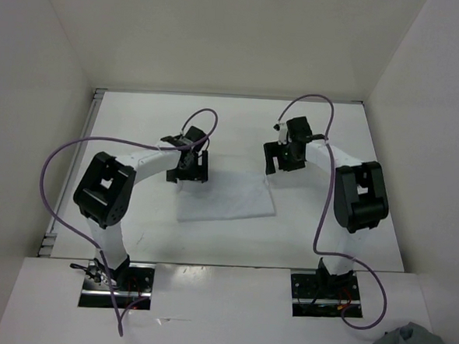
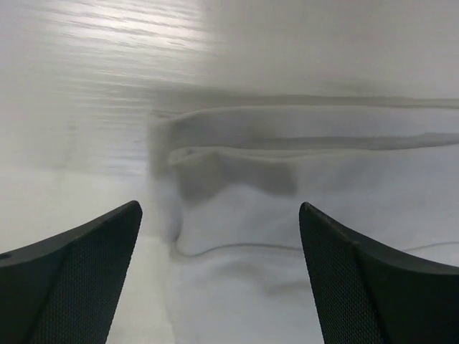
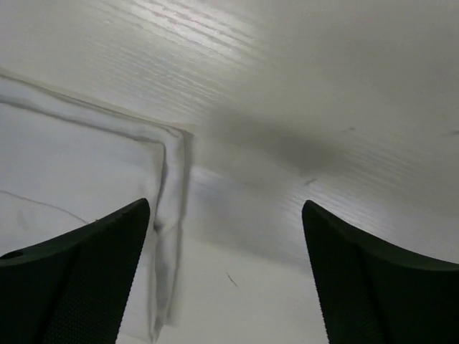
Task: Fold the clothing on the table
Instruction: Fold the skirt
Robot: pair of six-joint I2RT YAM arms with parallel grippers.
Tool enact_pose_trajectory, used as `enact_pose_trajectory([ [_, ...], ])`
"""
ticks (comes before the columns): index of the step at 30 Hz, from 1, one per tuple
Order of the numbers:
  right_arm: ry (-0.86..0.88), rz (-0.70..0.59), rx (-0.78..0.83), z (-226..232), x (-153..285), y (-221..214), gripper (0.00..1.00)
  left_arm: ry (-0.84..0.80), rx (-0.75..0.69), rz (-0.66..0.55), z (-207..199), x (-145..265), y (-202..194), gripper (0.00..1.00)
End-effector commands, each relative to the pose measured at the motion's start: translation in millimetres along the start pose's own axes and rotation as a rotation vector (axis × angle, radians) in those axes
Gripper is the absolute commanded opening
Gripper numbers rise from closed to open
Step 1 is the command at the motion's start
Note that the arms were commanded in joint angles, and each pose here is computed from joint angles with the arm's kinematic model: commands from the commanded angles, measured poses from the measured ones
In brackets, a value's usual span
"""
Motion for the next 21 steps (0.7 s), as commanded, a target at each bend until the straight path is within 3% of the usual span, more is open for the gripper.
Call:
enact_pose_trajectory([
  [1,-0.026,-0.309,0.025,7,64,47,0.94,0.063,0.09,-0.231,17,69,34,0.97],
  [4,0.129,-0.38,0.095,32,102,47,0.93,-0.038,0.125,-0.389,13,120,51,1.0],
  [6,0.311,-0.327,0.172,54,110,32,0.76,-0.152,0.107,-0.472,7,150,56,1.0],
  [7,0.378,-0.272,0.191,63,109,19,0.51,-0.18,0.089,-0.477,6,152,51,1.0],
  [9,0.502,-0.17,0.198,75,95,4,0.09,-0.323,0.041,-0.514,-7,166,49,0.96],
  [10,0.537,-0.109,0.188,77,89,-4,0.0,-0.375,-0.002,-0.481,-13,155,35,0.93],
  [12,0.603,0.027,0.151,75,58,-23,0.0,-0.553,-0.055,-0.442,-35,148,24,0.83],
  [17,0.675,0.227,0.074,69,21,-53,0.0,-0.627,-0.093,-0.277,-52,99,-7,0.26],
  [21,0.694,0.289,0.021,66,3,-63,0.0,-0.669,-0.114,-0.258,-58,77,-16,0.24],
])
Point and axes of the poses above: each gripper's point midway between its finger pads, its own x axis back along the fingers, its own z axis along the line the jaws close on, y = z × x, the point moved 5 cm from there along x, back along the fingers, and after that the axes turned 11 degrees about -x, right-handed, at the moved point
